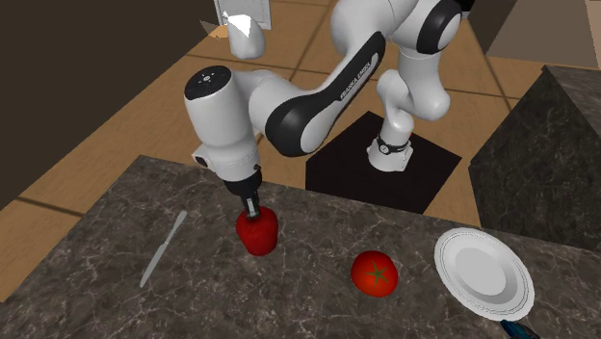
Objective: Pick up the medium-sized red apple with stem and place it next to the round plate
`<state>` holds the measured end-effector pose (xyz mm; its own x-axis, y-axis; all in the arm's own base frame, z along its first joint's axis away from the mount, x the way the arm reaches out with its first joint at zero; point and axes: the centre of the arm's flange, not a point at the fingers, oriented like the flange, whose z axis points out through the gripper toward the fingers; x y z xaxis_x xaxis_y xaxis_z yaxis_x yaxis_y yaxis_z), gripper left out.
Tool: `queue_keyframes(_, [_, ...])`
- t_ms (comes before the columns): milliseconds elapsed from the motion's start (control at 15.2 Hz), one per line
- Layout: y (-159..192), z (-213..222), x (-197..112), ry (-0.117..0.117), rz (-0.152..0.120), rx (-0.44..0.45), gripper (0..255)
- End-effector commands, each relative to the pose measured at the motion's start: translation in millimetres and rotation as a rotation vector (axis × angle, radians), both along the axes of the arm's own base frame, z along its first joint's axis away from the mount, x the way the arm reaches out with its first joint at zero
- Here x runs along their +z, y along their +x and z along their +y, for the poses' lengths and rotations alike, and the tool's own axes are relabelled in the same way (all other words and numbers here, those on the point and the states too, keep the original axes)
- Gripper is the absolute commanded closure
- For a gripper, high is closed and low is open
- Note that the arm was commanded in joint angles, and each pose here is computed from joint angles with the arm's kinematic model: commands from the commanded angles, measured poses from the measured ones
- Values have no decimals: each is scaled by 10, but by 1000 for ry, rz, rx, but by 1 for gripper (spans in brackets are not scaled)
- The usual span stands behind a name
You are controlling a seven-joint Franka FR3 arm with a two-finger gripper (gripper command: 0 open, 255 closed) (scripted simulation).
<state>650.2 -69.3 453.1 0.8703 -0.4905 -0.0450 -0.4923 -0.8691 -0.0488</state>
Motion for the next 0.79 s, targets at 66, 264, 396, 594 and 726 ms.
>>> queue_keyframes(66, [-3, 10, 160, 0, 0, 0, 255])
queue_keyframes(264, [-3, 10, 319, 0, 0, 0, 255])
queue_keyframes(396, [-3, 10, 425, 0, 0, 0, 255])
queue_keyframes(594, [-3, 10, 583, 0, 0, 0, 255])
queue_keyframes(726, [-3, 10, 689, 0, 0, 0, 255])
